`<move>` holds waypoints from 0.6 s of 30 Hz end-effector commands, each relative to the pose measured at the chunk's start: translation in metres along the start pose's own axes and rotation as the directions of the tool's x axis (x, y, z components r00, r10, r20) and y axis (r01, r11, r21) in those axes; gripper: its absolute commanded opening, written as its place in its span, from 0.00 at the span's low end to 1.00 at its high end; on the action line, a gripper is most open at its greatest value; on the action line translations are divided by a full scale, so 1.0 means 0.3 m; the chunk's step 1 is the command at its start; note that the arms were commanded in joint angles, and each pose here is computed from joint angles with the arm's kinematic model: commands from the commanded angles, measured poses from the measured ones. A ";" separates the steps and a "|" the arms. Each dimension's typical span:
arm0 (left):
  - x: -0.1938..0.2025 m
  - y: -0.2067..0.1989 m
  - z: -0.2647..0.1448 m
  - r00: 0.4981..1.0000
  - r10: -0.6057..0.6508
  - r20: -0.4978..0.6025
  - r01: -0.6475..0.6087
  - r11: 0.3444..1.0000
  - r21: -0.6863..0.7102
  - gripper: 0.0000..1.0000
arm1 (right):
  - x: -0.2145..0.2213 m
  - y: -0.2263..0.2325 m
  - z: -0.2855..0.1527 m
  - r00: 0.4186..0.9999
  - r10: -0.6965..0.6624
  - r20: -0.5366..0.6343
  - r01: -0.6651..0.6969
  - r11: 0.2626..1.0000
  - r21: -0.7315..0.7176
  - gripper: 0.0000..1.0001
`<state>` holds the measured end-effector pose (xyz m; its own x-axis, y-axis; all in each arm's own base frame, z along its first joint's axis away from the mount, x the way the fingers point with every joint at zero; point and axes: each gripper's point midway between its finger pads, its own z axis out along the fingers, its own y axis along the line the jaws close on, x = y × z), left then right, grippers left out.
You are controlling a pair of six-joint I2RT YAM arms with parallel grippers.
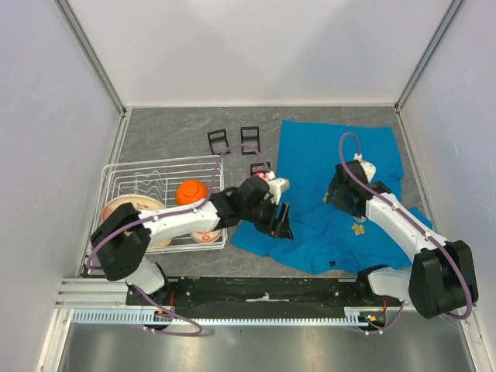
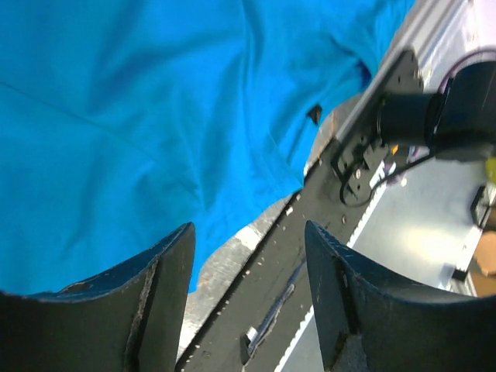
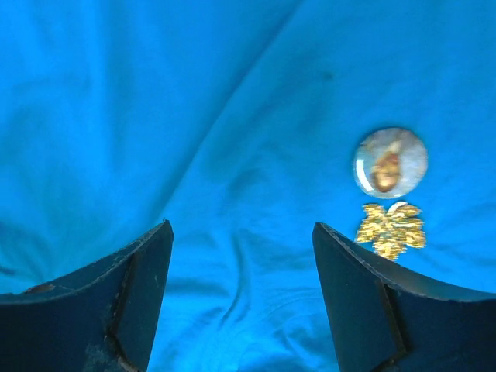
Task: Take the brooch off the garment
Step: Place the brooch in the brooch box.
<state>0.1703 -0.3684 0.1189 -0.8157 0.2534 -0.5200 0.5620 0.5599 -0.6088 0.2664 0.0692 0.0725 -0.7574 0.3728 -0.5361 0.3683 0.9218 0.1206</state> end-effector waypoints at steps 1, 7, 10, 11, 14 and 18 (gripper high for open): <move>0.019 -0.123 0.074 0.993 0.119 -0.018 -0.116 0.988 0.104 0.65 | -0.038 -0.102 0.011 0.982 0.187 -0.017 -0.186 0.981 0.058 0.78; 0.191 -0.005 0.181 0.988 0.112 -0.108 -0.117 0.993 -0.033 0.65 | -0.109 -0.355 0.036 0.922 0.383 0.064 -0.388 0.903 0.185 0.72; 0.277 0.034 0.209 0.983 0.093 -0.156 -0.106 0.991 -0.077 0.65 | -0.092 -0.488 0.041 0.876 0.473 0.099 -0.481 0.835 0.266 0.67; 0.308 0.024 0.216 0.980 0.103 -0.173 -0.117 0.990 -0.074 0.65 | -0.083 -0.543 0.040 0.846 0.519 0.118 -0.529 0.796 0.292 0.66; 0.357 0.005 0.243 0.975 0.116 -0.188 -0.130 0.989 -0.065 0.66 | -0.049 -0.647 0.048 0.792 0.587 0.166 -0.605 0.719 0.342 0.64; 0.413 -0.034 0.258 0.967 0.122 -0.224 -0.132 0.991 -0.033 0.68 | -0.001 -0.760 0.037 0.701 0.672 0.238 -0.702 0.591 0.398 0.58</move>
<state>0.0900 -0.4016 0.0306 -0.7483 0.4700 -0.4681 0.6633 0.5370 -0.5212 0.2043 -0.1183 0.0384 -0.2853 0.8400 -0.4615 0.9233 0.3701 0.1028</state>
